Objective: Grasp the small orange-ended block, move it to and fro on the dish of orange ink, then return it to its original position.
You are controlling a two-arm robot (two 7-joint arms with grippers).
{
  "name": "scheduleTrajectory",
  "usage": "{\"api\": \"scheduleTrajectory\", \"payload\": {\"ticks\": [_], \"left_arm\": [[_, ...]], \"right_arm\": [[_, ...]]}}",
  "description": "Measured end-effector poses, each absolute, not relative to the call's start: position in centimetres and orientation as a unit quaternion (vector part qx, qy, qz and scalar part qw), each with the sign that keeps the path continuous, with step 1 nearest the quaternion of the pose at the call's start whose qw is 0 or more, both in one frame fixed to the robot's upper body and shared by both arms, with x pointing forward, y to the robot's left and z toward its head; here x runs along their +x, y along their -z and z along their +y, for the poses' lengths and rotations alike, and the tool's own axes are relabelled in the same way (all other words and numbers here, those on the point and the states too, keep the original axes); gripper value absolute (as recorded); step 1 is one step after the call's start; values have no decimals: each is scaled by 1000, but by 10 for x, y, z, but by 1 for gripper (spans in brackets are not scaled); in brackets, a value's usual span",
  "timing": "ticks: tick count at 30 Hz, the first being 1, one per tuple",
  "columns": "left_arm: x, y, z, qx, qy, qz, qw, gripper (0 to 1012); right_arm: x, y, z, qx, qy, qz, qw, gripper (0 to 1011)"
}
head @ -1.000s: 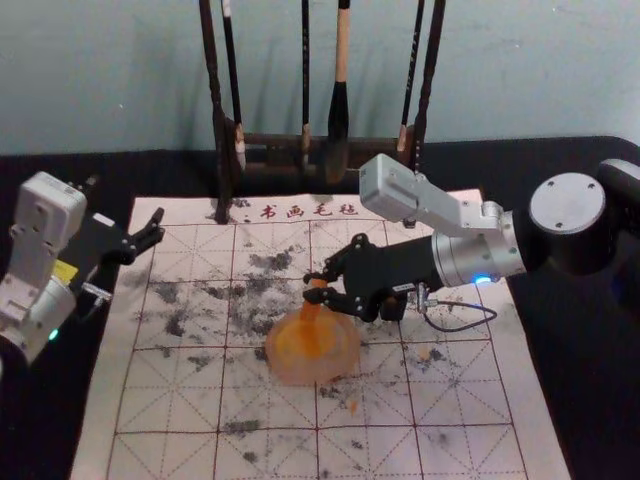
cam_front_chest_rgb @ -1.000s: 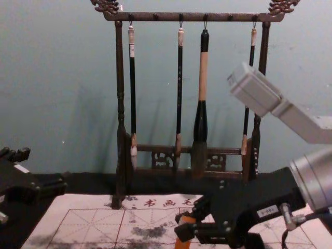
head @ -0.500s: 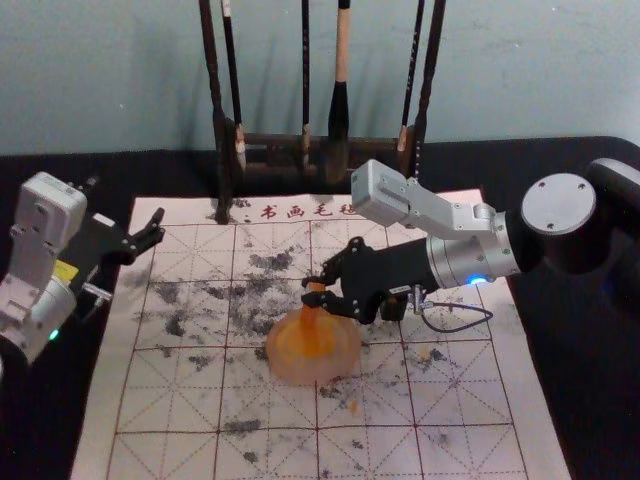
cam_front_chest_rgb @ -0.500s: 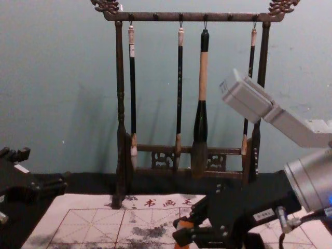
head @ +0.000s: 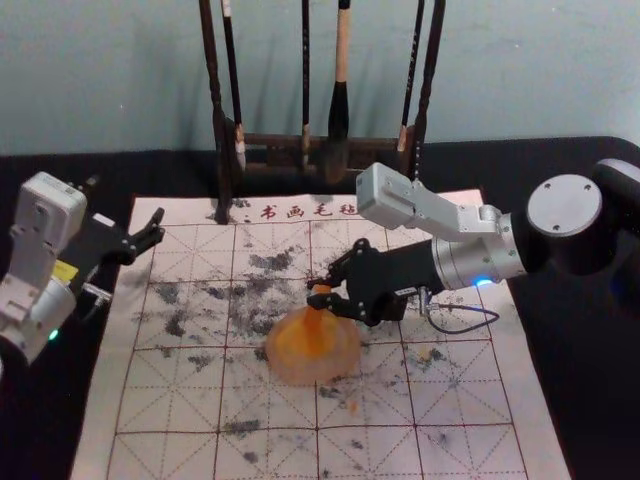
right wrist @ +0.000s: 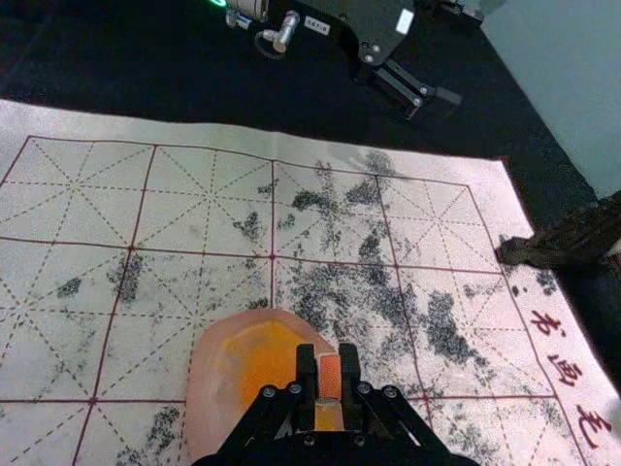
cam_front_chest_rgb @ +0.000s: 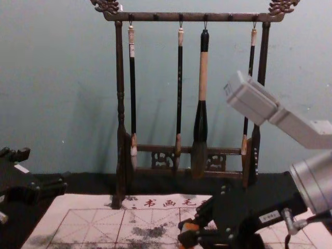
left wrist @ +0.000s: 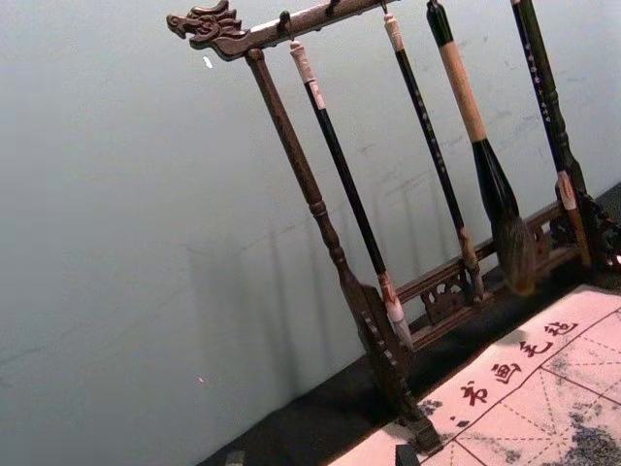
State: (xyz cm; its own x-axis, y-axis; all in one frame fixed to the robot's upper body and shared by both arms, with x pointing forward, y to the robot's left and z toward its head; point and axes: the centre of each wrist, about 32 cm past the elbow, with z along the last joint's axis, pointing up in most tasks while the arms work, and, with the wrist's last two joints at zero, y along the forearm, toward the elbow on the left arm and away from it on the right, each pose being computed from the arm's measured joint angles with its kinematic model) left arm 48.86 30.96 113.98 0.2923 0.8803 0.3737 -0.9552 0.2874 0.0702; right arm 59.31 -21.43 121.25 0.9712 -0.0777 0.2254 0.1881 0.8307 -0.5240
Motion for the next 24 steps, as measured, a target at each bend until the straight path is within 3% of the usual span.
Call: {"api": "scheduleTrajectory", "payload": {"ticks": [24], "left_arm": [[489,-1140,310,141,-580,-132,791,1001]], "right_arm": [[584,-1218,-229,-295,73,-104,947,142]]}}
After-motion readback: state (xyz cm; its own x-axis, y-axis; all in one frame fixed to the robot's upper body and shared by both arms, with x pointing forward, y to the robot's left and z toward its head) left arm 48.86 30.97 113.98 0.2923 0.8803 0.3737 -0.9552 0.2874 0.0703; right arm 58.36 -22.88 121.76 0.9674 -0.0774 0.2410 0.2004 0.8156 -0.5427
